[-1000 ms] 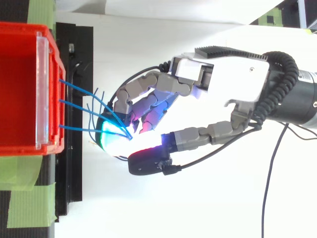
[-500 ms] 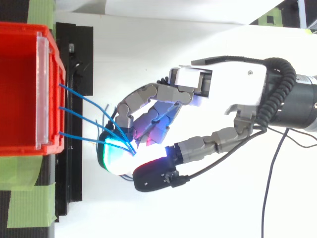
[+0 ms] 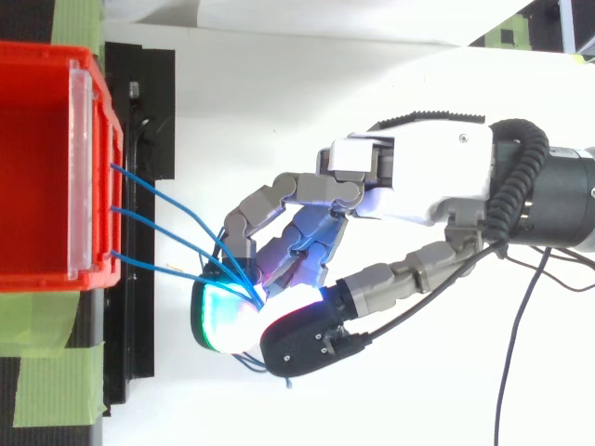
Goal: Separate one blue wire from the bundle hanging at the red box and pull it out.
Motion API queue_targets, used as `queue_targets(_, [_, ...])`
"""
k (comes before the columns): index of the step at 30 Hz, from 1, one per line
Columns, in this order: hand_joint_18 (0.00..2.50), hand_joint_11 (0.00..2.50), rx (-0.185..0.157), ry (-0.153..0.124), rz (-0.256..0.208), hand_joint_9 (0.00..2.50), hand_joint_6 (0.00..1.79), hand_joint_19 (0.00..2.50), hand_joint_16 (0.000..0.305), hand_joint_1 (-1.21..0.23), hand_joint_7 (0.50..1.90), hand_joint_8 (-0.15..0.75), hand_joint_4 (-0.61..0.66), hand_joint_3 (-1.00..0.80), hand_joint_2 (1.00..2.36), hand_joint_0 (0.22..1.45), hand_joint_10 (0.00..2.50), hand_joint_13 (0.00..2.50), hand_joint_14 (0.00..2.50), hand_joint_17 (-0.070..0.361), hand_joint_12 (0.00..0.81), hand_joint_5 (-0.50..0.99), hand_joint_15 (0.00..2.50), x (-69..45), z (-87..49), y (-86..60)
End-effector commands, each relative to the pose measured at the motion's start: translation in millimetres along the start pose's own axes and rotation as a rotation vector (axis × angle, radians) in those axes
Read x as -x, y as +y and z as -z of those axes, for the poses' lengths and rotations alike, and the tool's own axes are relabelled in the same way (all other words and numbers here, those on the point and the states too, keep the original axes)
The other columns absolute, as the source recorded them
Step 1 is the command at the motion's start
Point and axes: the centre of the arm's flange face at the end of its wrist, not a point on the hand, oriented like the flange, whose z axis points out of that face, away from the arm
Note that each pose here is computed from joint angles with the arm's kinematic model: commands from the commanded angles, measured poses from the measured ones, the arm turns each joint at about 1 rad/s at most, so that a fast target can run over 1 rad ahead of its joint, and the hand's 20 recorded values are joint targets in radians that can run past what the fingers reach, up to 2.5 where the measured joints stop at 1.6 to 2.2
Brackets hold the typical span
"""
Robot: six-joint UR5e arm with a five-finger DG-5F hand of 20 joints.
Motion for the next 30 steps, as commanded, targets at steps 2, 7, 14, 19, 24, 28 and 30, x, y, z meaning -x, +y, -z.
queue_targets(2, [0.86,0.48,-0.021,0.003,-0.092,0.71,0.92,0.15,0.073,-0.73,1.04,0.457,0.12,0.05,1.0,0.6,0.01,1.02,0.0,0.164,0.657,-0.16,0.07,-0.2,2.1,-2.0])
queue_targets(7, [0.85,0.47,-0.034,0.003,-0.166,0.69,0.92,0.13,0.074,-0.73,1.04,0.457,0.12,0.05,1.0,0.6,0.01,1.04,0.0,0.166,0.651,-0.17,0.06,-0.9,3.4,-3.2])
queue_targets(14, [0.81,0.46,-0.034,0.002,-0.188,0.67,0.92,0.12,0.073,-0.73,1.04,0.455,0.13,0.04,1.0,0.6,0.01,0.98,0.0,0.164,0.647,-0.17,0.04,-0.9,3.4,-3.2])
queue_targets(19, [0.73,0.46,-0.039,0.008,-0.189,0.63,0.92,0.08,0.073,-0.72,1.03,0.446,0.13,0.03,1.0,0.6,0.01,0.84,0.0,0.164,0.633,-0.17,0.0,-1.4,3.9,-3.7])
queue_targets(24, [0.6,0.37,-0.044,0.01,-0.203,0.56,0.93,0.0,0.076,-0.71,1.04,0.433,0.14,0.02,1.0,0.61,0.01,0.66,0.0,0.17,0.618,-0.17,0.0,-2.4,4.3,-4.1])
queue_targets(28, [0.62,0.37,-0.047,0.011,-0.204,0.57,0.93,0.01,0.076,-0.71,1.02,0.436,0.15,0.01,1.0,0.61,0.01,0.92,0.0,0.17,0.607,-0.18,0.0,-3.3,4.5,-4.4])
queue_targets(30, [0.64,0.38,-0.047,0.011,-0.204,0.6,0.93,0.0,0.074,-0.7,1.03,0.445,0.15,0.01,1.01,0.61,0.01,1.17,0.0,0.167,0.596,-0.18,0.08,-3.3,4.5,-4.4])
